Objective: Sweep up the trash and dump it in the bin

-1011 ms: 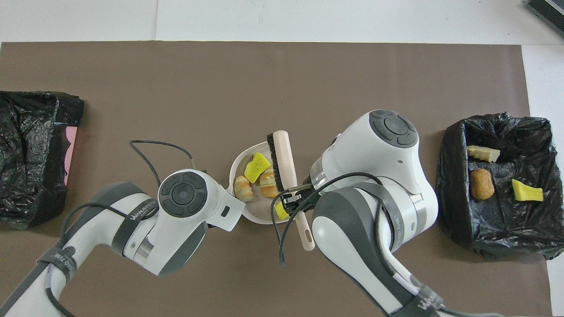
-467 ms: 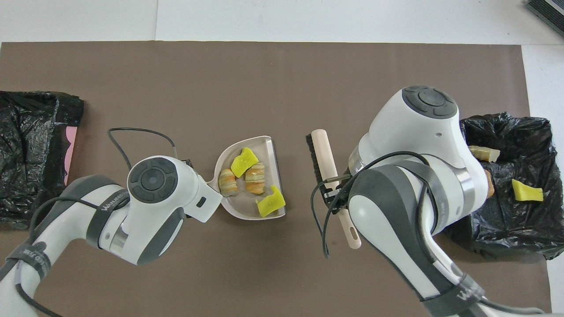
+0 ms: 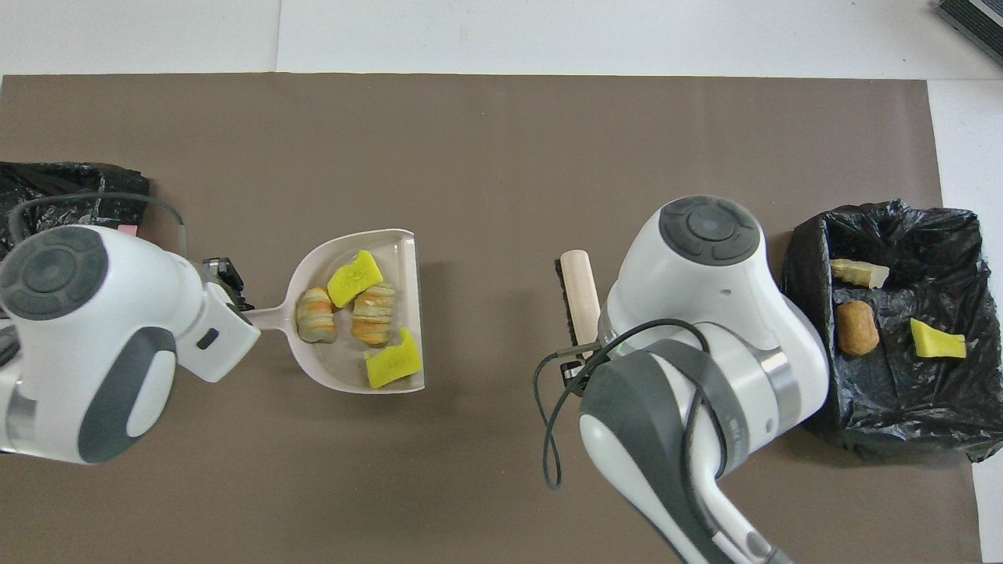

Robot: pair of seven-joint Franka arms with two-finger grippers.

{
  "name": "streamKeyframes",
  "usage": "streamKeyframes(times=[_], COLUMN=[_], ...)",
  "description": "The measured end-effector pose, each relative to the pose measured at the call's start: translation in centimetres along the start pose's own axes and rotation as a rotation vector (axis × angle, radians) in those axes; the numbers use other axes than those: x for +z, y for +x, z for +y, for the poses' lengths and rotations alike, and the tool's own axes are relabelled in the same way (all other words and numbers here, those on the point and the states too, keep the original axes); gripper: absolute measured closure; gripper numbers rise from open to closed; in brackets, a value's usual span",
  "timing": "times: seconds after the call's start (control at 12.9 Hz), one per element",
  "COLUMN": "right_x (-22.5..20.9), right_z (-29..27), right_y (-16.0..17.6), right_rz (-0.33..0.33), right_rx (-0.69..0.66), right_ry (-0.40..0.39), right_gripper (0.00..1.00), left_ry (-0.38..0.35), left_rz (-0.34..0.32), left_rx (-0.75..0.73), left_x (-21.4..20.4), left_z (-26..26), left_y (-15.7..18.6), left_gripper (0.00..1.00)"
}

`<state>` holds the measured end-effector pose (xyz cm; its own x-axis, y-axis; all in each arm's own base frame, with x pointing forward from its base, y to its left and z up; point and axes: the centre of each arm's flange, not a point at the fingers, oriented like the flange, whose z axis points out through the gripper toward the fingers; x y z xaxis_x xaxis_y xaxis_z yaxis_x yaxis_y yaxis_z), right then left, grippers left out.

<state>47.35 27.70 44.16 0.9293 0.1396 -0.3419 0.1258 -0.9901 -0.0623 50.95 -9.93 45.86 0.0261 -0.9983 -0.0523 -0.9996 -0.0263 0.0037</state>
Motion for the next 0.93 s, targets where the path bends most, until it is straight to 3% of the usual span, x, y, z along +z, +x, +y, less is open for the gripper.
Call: streamKeyframes(times=[0.31, 0.54, 0.93], right_x=[4.7, 7.9, 15.3], right_z=[-8.1, -12.6, -19.0], right_y=[-3.1, -4.9, -6.6], right_rz=[0.038, 0.038, 0.023], right_rx=[0.057, 0.077, 0.092], right_ry=[-0.037, -0.054, -0.058], right_gripper=[0.74, 0.74, 0.74], left_ry=[0.021, 0.074, 0.147], left_rz=[0.027, 0.074, 0.002], left_rx=[0.049, -0.016, -0.086], left_x=[-4.6, -7.3, -10.1], left_z=[-2.1, -2.3, -1.1], left_y=[-10.8, -21.1, -36.4], left_gripper=[0.69, 0.69, 0.69])
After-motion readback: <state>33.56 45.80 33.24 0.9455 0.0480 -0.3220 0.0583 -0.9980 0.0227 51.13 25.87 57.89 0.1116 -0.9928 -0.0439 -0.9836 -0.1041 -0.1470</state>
